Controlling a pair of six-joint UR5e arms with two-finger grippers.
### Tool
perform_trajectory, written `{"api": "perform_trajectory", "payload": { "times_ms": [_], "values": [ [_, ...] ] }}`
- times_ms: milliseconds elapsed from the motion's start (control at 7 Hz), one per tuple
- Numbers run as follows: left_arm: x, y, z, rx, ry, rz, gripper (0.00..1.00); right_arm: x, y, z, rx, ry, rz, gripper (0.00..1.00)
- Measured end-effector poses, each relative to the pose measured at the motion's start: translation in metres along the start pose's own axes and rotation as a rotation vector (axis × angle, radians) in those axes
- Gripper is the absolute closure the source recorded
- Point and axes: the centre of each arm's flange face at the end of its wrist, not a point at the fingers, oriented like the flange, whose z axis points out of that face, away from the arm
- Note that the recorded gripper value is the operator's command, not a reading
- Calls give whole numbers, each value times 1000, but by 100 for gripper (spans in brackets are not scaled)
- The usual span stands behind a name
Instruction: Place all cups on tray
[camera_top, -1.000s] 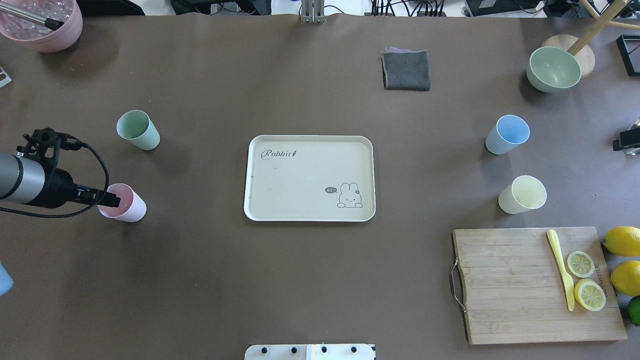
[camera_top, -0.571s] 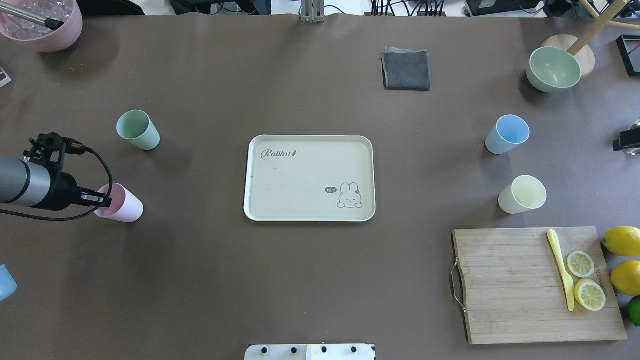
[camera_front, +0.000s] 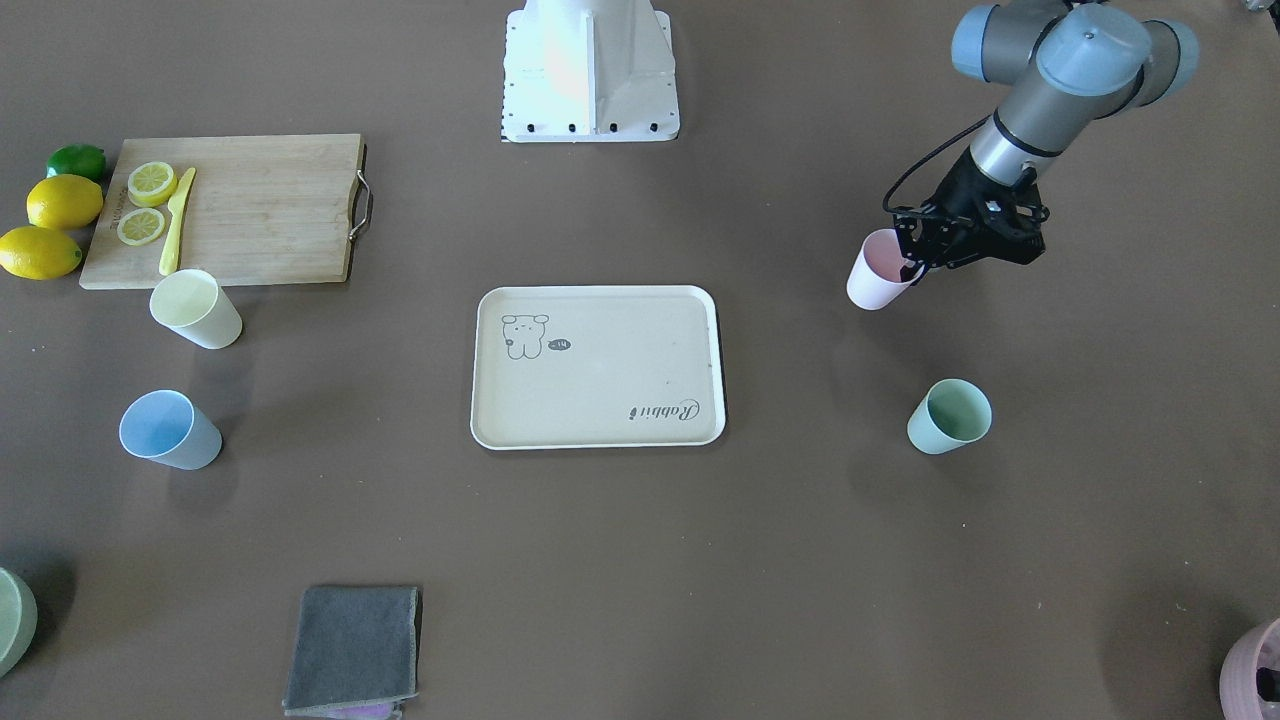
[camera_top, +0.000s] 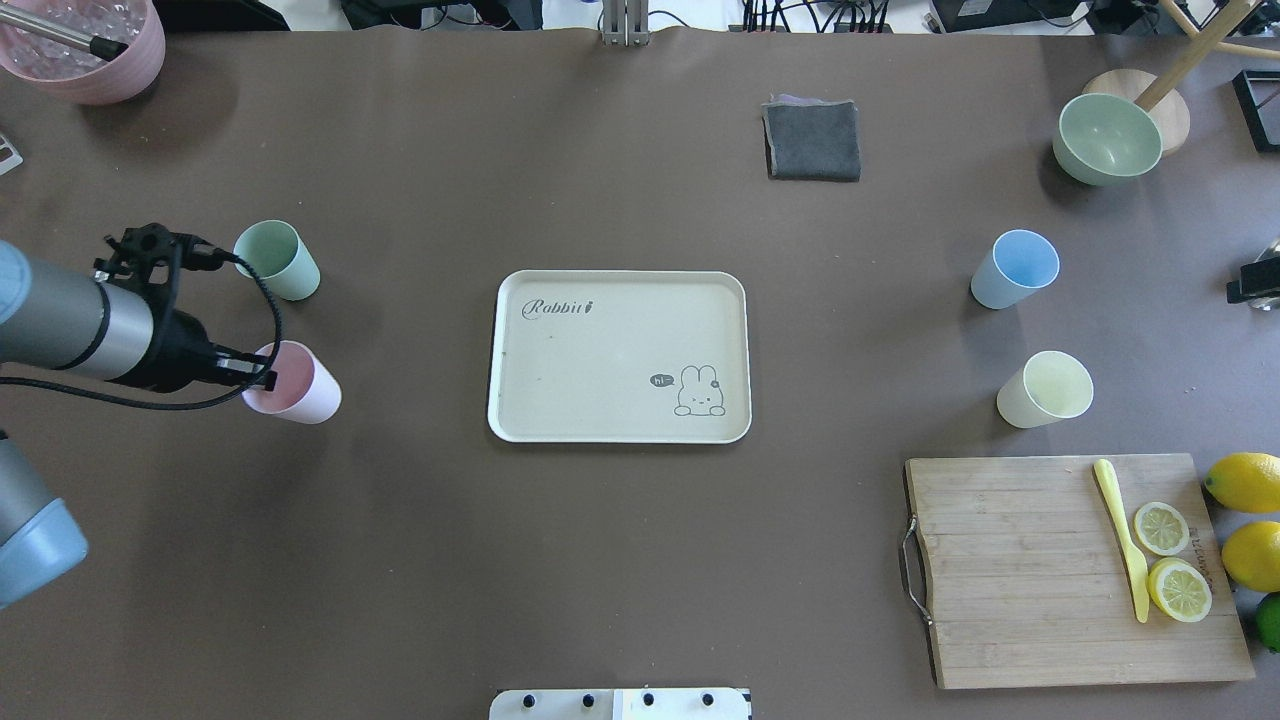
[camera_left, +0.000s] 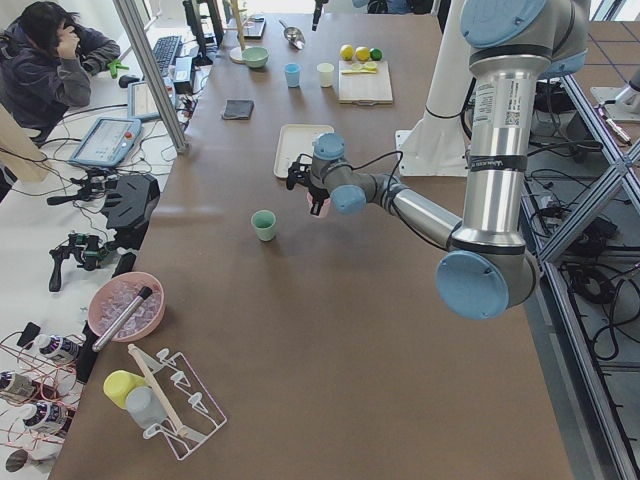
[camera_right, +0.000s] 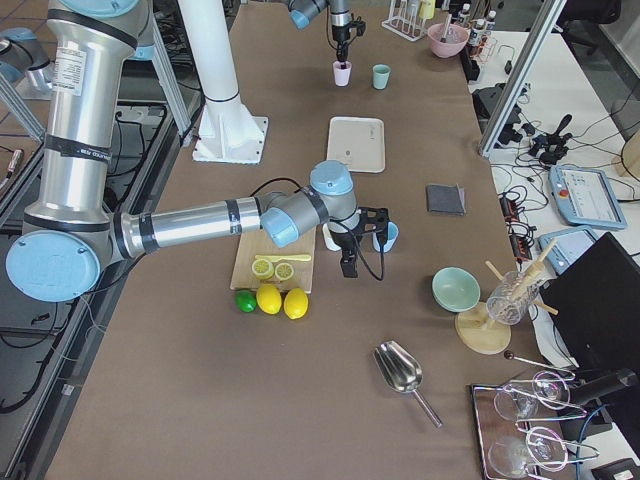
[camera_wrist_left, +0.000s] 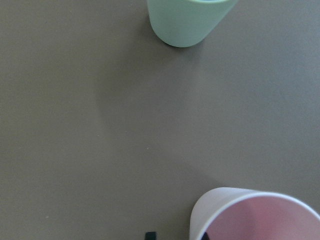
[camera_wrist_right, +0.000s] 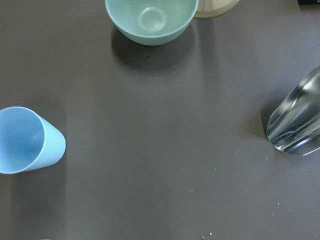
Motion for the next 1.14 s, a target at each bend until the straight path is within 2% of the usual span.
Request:
{"api": "perform_trajectory", "payload": {
  "times_ms": [286, 571, 1143],
  "values": [
    [113, -23, 11, -46, -28, -77, 100, 0, -1, 1, 0, 0, 1, 1],
    [181, -23, 44, -54, -57, -99, 100, -1, -1, 1, -2, -1, 2, 1],
    [203, -25, 68, -42, -59, -90, 100, -3, -1, 2, -3, -3, 1, 1]
  ]
}}
